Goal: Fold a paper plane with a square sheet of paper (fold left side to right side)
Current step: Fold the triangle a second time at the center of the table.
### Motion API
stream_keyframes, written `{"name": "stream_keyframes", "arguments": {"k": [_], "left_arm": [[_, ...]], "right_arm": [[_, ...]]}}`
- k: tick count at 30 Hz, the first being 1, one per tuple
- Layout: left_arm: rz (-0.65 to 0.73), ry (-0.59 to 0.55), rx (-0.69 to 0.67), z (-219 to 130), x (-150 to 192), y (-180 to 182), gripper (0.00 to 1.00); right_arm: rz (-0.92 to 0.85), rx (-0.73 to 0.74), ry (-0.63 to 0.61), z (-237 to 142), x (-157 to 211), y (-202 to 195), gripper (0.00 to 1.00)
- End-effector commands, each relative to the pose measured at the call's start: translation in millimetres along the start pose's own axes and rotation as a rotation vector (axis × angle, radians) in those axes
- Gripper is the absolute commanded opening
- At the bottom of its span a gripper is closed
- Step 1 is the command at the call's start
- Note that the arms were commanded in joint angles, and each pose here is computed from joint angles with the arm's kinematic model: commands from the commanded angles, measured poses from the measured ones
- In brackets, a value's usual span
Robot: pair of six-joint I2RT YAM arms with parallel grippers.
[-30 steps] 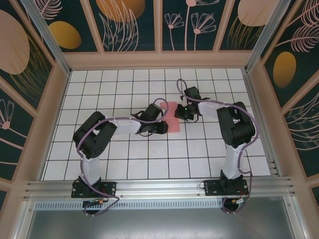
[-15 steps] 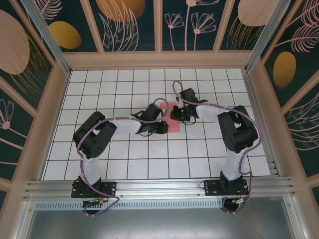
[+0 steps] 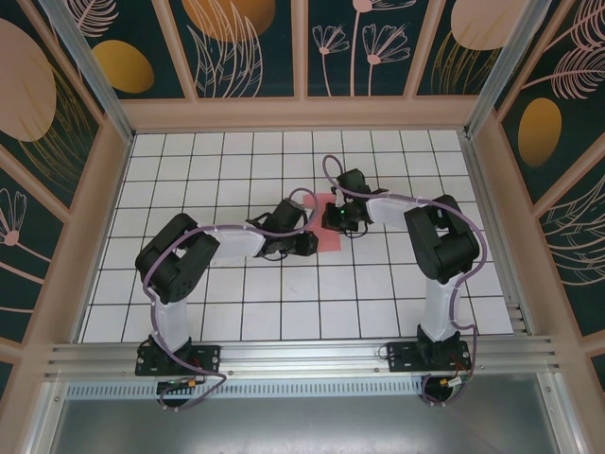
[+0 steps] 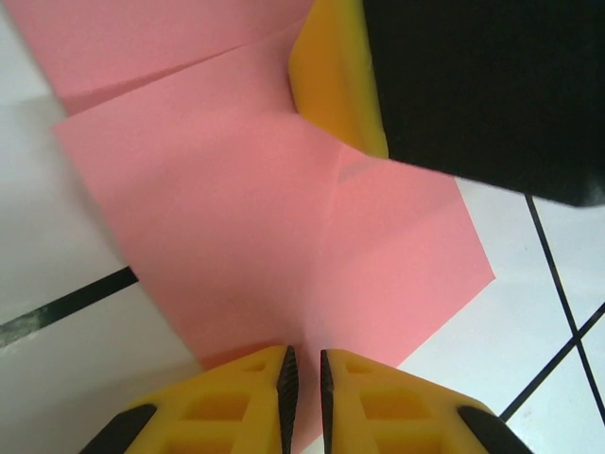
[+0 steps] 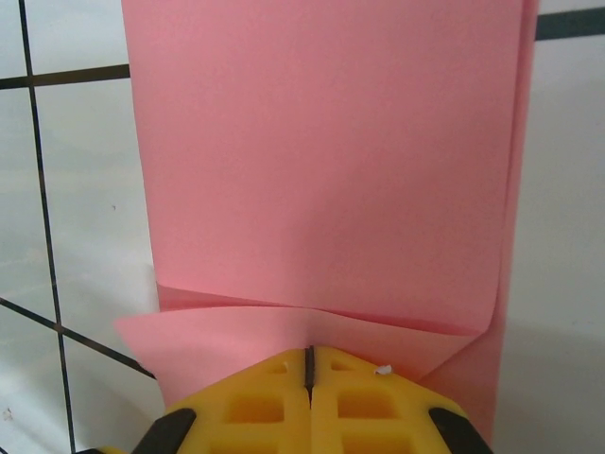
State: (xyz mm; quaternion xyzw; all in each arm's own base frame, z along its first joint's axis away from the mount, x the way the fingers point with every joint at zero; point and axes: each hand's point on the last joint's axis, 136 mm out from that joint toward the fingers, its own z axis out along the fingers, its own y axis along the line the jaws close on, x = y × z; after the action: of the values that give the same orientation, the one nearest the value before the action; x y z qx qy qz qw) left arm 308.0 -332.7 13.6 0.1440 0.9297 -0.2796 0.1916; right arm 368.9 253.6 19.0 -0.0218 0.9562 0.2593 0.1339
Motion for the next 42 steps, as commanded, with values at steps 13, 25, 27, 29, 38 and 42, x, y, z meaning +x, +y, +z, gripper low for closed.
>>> {"name": "stream_keyframes", "arguments": {"k": [13,25,27,29,38,42], "left_arm": [[-0.074,0.205,-0.159,-20,83,51,0.2],[-0.02,0.024,0.021,-54,-2,-11,0.21],[-0.015,0.034,0.034,-44,-9,-15,0.21],[-0.011,0.034,0.041,-36,-14,-15,0.2],[-0.017,0.076,-0.002,-3,-10,0,0.2],[-0.027,0.108,-0.031,4,3,12,0.2]], "right_arm": [[0.004,0.044,0.043,11,13,-14,0.06],[0.013,-0.003,0.028,1,13,2,0.07],[0.013,-0.004,0.031,2,14,3,0.06],[0.011,-0.006,0.032,2,15,5,0.07],[0.004,-0.041,0.027,-4,14,15,0.07],[-0.009,-0.081,0.002,-16,6,28,0.07]]}}
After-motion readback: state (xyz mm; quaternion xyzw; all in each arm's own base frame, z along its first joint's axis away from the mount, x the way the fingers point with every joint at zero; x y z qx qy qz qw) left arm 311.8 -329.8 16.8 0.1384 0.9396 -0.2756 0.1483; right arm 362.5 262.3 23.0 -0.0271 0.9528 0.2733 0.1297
